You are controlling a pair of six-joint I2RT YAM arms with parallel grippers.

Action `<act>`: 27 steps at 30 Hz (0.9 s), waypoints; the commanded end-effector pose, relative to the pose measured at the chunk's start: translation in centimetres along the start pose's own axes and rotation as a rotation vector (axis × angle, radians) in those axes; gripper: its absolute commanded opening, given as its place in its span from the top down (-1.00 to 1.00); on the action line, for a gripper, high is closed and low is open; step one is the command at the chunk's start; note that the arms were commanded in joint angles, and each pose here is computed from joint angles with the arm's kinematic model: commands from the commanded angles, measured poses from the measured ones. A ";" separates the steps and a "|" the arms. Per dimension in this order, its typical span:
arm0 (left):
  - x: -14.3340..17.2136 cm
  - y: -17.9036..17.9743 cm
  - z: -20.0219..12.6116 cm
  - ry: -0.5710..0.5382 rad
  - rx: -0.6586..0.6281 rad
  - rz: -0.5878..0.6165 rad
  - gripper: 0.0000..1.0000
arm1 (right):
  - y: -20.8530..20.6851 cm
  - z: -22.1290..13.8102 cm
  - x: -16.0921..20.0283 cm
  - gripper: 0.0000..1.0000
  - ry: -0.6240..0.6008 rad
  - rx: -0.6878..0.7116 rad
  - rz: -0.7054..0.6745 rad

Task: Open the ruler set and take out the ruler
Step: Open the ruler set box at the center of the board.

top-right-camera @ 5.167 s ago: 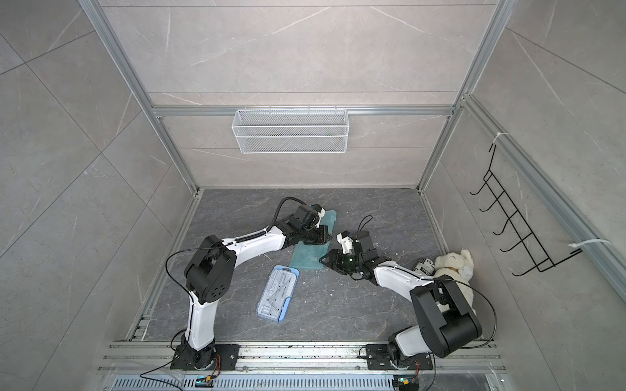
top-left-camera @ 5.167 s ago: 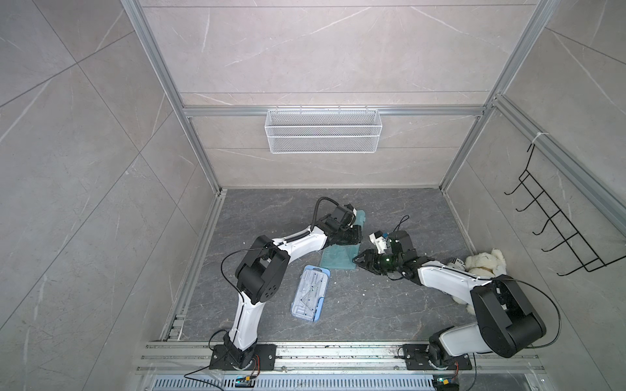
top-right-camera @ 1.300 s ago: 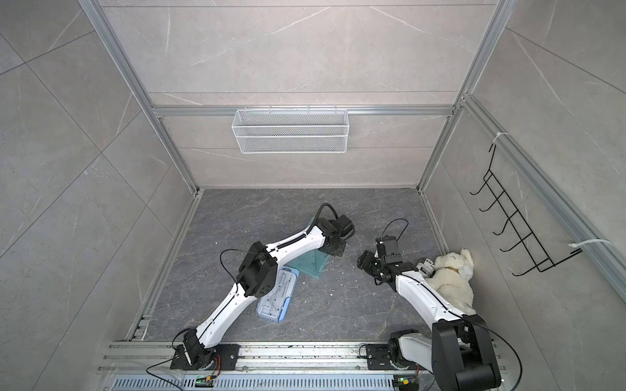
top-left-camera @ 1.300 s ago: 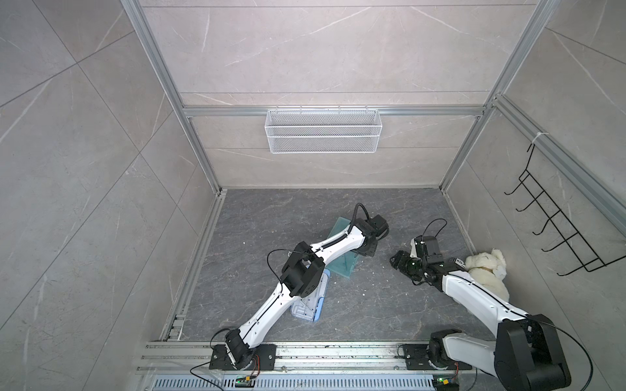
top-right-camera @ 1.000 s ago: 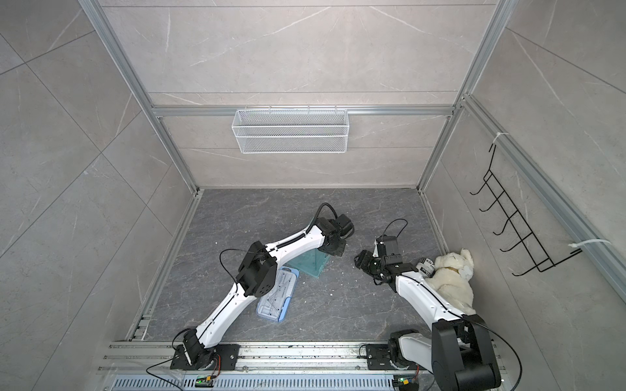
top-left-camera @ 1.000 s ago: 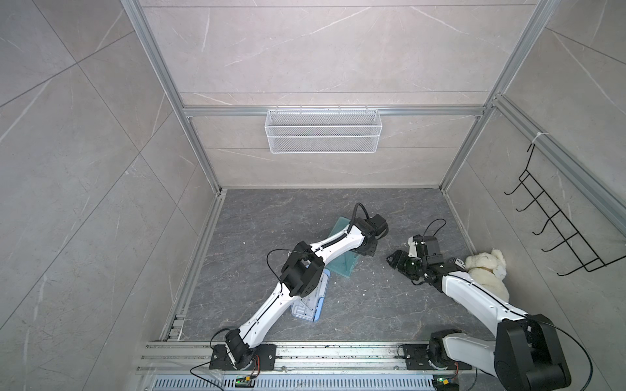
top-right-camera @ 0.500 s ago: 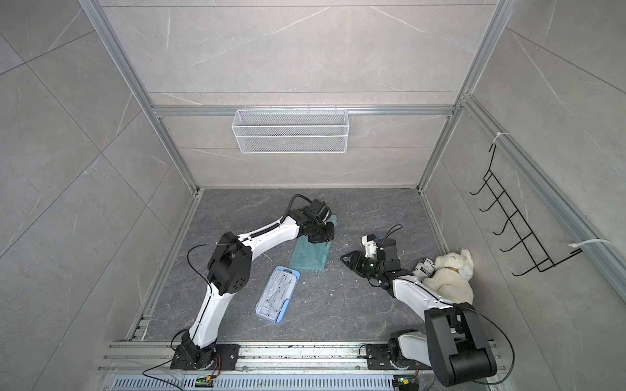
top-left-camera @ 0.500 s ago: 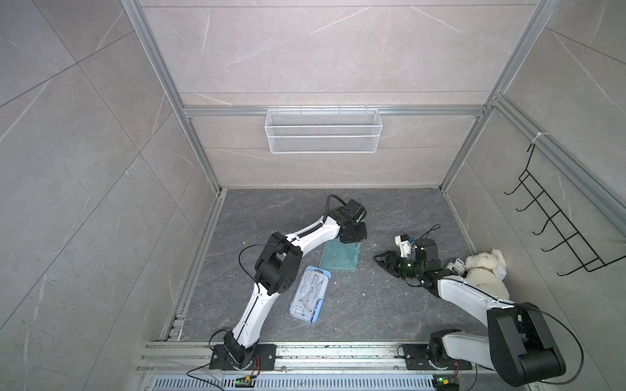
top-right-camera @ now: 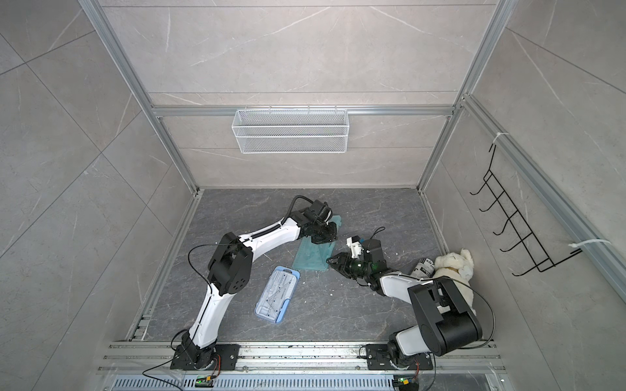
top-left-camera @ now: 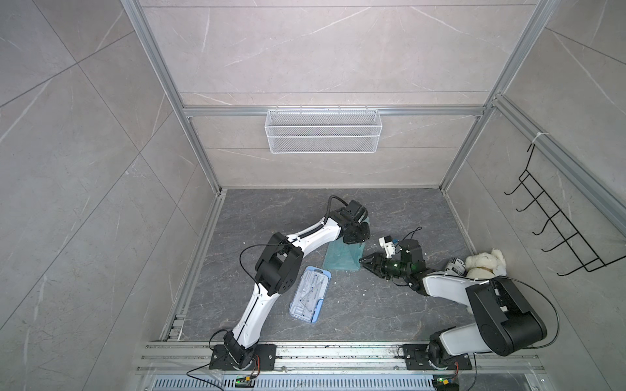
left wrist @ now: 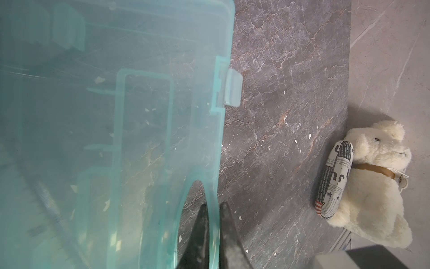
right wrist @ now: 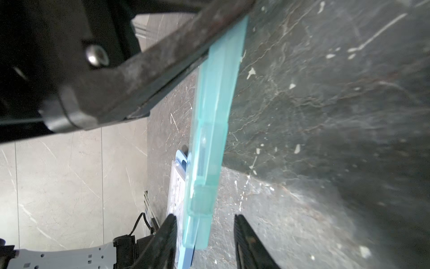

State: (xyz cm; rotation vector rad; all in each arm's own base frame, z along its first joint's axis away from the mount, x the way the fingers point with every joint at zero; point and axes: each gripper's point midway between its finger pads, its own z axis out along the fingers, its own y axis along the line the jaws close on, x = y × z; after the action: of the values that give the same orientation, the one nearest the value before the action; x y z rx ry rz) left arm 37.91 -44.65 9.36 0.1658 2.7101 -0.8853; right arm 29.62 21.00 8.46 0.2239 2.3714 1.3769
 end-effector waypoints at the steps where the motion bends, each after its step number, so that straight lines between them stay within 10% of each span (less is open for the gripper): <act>1: -0.9 -2.8 -1.8 -0.033 0.091 0.013 1.00 | 0.8 0.5 -1.3 0.16 -0.038 -0.010 -0.019; 27: -0.4 -2.3 -0.9 -0.012 0.092 0.001 1.00 | 0.3 1.1 -2.3 0.63 -0.055 0.039 -0.035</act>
State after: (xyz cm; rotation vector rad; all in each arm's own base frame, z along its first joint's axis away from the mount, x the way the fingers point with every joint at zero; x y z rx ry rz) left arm 37.84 -44.85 9.28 0.1635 2.7088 -0.9121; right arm 31.56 20.92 8.25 0.2617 2.3611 1.3005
